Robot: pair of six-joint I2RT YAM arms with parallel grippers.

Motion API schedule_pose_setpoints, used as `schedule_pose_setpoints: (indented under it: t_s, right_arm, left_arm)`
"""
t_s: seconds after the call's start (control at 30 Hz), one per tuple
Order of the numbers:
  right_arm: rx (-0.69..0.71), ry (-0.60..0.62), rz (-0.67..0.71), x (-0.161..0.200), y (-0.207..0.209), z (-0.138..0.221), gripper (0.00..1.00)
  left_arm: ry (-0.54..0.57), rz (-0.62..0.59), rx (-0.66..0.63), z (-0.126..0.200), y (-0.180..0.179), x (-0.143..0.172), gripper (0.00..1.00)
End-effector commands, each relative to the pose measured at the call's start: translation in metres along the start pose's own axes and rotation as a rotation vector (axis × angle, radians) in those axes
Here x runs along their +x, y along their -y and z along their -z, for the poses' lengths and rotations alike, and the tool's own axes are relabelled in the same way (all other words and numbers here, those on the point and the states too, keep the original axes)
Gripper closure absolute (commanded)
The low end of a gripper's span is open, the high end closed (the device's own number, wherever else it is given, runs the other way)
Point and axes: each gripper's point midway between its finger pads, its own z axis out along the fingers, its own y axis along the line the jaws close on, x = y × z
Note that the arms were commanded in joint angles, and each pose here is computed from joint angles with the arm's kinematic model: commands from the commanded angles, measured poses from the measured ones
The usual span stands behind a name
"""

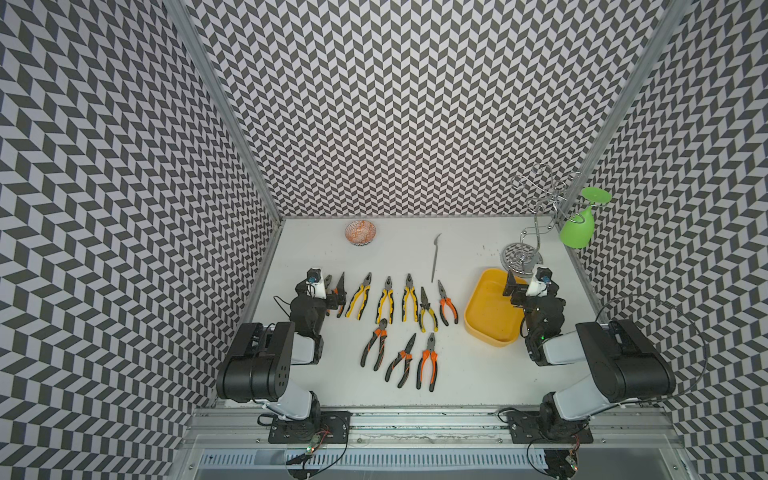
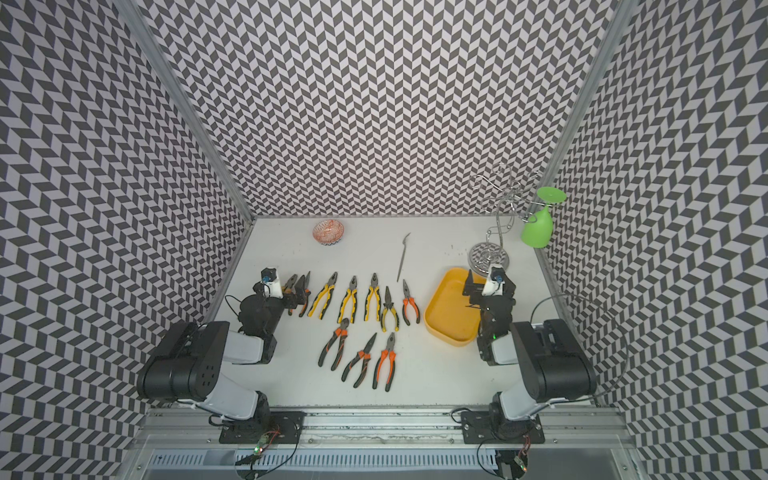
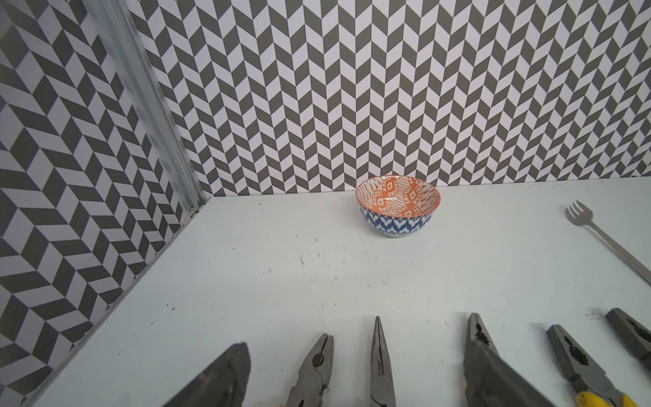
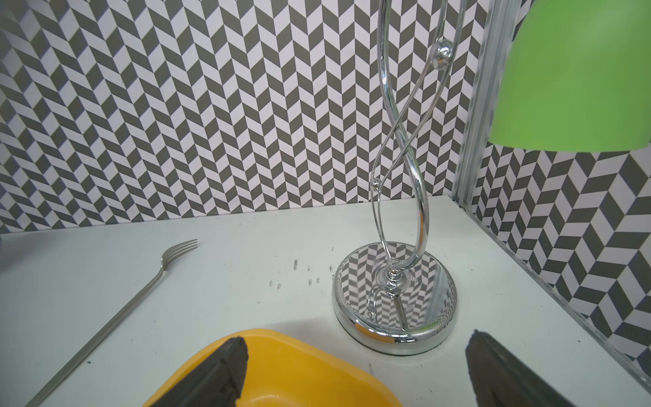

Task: Take the pliers out of the storage box
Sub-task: Reset both arms

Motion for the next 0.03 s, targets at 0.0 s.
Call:
schedule_pose_setpoints:
  t_s: [0.0]
  right_arm:
    - [-0.016,0.053,-0.007,-0.0162,-0.0020,-0.0008,0.01]
  left_arm:
    - [0.043,0.001,0.006,-0.0020,0.0008,-0.0130,0.02]
